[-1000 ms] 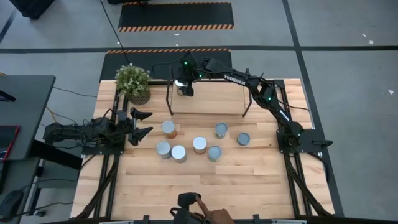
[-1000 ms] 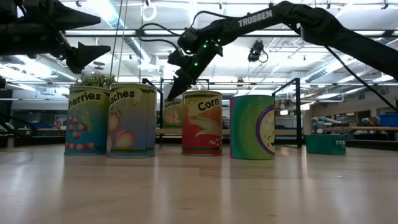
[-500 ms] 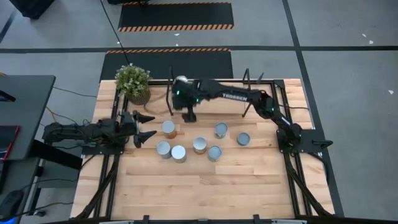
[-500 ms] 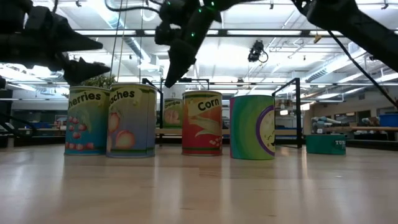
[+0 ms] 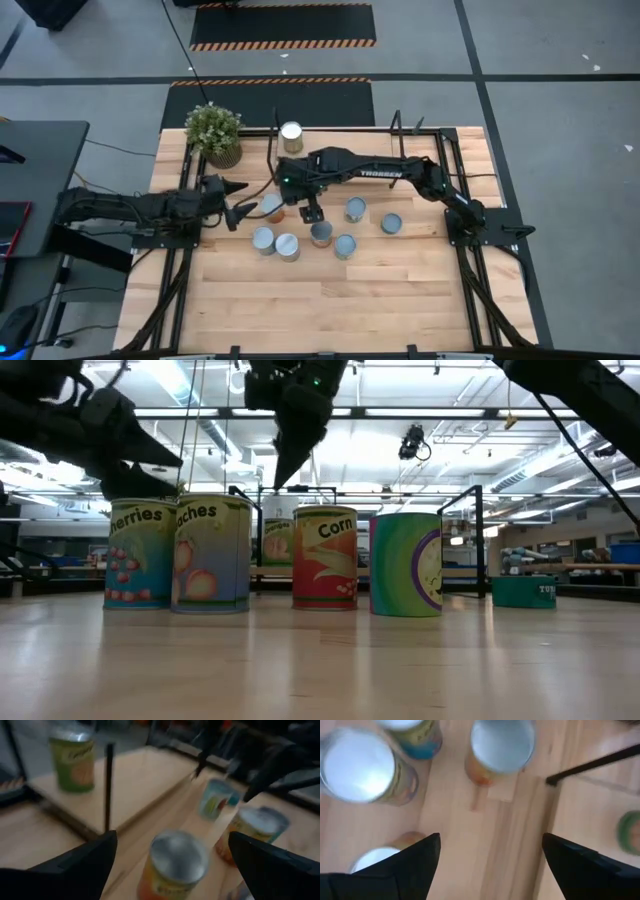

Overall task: Pick and place cans onto a shelf
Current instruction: Put the canned pineapple on the shelf

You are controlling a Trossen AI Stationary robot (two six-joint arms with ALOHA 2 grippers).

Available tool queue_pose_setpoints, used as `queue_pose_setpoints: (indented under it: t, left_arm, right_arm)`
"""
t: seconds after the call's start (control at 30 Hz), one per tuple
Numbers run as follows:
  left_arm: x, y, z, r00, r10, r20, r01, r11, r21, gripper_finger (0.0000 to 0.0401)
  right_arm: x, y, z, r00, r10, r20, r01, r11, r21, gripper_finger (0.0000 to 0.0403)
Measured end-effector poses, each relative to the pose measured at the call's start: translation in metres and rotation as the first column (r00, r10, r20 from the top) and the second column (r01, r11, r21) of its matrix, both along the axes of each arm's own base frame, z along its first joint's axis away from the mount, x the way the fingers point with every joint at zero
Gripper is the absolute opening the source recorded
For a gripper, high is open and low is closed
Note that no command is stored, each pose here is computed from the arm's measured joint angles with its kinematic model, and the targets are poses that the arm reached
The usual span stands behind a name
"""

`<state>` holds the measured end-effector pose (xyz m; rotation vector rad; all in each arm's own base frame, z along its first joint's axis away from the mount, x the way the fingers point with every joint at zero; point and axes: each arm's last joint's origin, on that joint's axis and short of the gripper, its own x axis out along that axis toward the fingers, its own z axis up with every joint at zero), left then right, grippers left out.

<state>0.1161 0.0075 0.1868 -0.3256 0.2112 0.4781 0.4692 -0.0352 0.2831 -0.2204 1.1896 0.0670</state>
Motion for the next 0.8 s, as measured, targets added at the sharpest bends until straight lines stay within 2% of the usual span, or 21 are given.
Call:
queue_pose_setpoints:
  t: [0.17, 0.3, 0.4, 0.63, 0.8]
  left_arm:
    - [0.006, 0.002, 0.015, 0.981, 0.107, -0.163, -0.117, 0.992, -0.052, 0.0389]
    - [0.015, 0.002, 0.019, 0.952, 0.122, -0.28, -0.152, 0.984, -0.088, 0.0389]
    - [0.021, 0.002, 0.013, 0.909, 0.132, -0.394, -0.186, 0.977, -0.102, 0.0389]
    - [0.039, 0.007, 0.0, 0.844, 0.141, -0.517, -0.242, 0.961, -0.134, 0.0389]
    - [0.053, 0.013, -0.007, 0.813, 0.164, -0.558, -0.277, 0.953, -0.123, 0.0389]
  right_arm:
    - [-0.004, 0.006, -0.012, 1.0, 0.007, 0.007, -0.007, 1.0, 0.005, 0.0354]
    - [-0.019, 0.013, -0.011, 0.994, 0.019, 0.108, -0.019, 1.0, -0.001, 0.0354]
    - [-0.031, 0.015, -0.017, 0.977, 0.014, 0.212, -0.007, 0.999, -0.032, 0.0354]
    - [-0.058, 0.016, -0.031, 0.946, 0.025, 0.324, 0.0, 0.997, -0.075, 0.0354]
    - [-0.063, 0.014, -0.031, 0.946, 0.018, 0.324, 0.013, 0.996, -0.093, 0.0354]
